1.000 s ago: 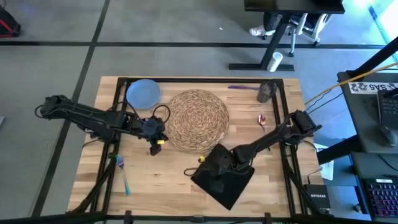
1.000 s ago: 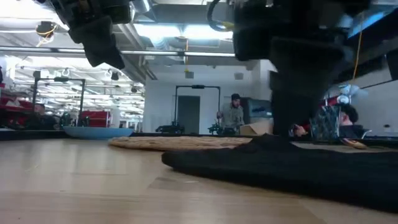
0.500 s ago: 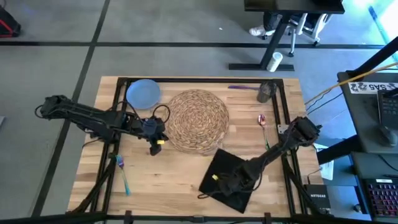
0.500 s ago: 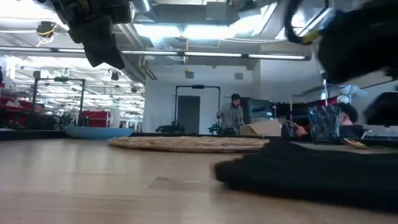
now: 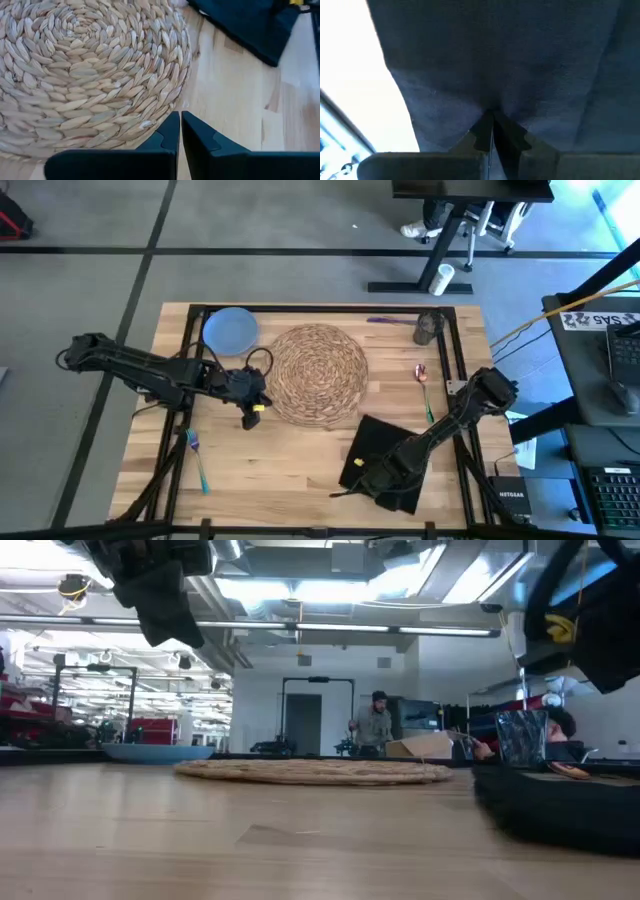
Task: Set table place
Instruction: Fold the black table napkin on the table
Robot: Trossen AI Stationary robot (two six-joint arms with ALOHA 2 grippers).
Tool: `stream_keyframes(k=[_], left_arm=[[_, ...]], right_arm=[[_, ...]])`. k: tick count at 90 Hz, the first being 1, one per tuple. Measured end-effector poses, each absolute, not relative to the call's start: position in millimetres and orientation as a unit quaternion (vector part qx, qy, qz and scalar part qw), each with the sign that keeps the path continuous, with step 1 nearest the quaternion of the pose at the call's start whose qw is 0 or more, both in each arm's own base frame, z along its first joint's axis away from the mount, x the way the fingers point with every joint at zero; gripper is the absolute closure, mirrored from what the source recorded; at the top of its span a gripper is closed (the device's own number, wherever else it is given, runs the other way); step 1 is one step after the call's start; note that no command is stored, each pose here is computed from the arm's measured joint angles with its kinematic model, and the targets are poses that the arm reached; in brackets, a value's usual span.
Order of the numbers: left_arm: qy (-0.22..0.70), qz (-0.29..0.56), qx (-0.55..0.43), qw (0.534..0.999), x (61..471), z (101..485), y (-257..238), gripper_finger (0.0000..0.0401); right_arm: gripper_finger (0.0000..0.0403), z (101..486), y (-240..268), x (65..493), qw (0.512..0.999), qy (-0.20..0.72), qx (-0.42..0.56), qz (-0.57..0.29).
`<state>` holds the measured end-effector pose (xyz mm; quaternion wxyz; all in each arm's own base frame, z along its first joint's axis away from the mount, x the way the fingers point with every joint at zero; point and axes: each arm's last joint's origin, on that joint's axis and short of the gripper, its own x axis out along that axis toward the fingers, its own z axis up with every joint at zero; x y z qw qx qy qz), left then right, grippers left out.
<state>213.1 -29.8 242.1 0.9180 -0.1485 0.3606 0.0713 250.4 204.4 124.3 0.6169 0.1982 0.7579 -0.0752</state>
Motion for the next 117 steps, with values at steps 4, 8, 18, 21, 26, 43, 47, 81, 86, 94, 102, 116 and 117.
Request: stream_keyframes(k=[4, 8, 18, 21, 26, 43, 47, 81, 86, 94, 102, 116, 117], left_arm=[[0.359, 0.071, -0.149, 0.919, 213, 242, -30, 0.04], [0.355, 0.07, -0.15, 0.92, 214, 243, -30, 0.04], [0.356, 0.07, -0.15, 0.92, 214, 243, -30, 0.04], [0.356, 0.07, -0.149, 0.92, 214, 243, -30, 0.04], [0.356, 0.069, -0.147, 0.92, 214, 243, -30, 0.04], [0.358, 0.061, -0.123, 0.924, 214, 243, -29, 0.04], [0.358, 0.059, -0.115, 0.925, 214, 243, -29, 0.04], [0.361, 0.046, -0.077, 0.928, 214, 243, -28, 0.04], [0.361, 0.045, -0.074, 0.929, 214, 243, -28, 0.04], [0.363, 0.043, -0.067, 0.928, 214, 242, -28, 0.04], [0.363, 0.043, -0.067, 0.928, 214, 242, -28, 0.04], [0.363, 0.043, -0.067, 0.928, 214, 242, -28, 0.04], [0.363, 0.043, -0.067, 0.928, 214, 242, -28, 0.04]], right_arm=[[0.0403, 125, 204, 250, 0.618, 0.757, 0.198, -0.074], [0.0403, 127, 204, 250, 0.623, 0.753, 0.198, -0.073], [0.0403, 136, 203, 250, 0.647, 0.731, 0.201, -0.083], [0.0403, 139, 202, 250, 0.655, 0.722, 0.201, -0.095], [0.0403, 147, 202, 254, 0.675, 0.702, 0.204, -0.102], [0.0403, 177, 212, 269, 0.713, 0.648, 0.247, -0.105], [0.0403, 182, 214, 273, 0.719, 0.635, 0.259, -0.111], [0.0354, 180, 229, 293, 0.732, 0.584, 0.336, -0.1], [0.0337, 173, 230, 294, 0.728, 0.59, 0.333, -0.103], [0.0311, 163, 230, 295, 0.722, 0.599, 0.326, -0.116], [0.0292, 154, 229, 294, 0.715, 0.611, 0.312, -0.133], [0.0281, 139, 227, 290, 0.697, 0.635, 0.287, -0.17], [0.0281, 139, 227, 290, 0.696, 0.636, 0.286, -0.172]])
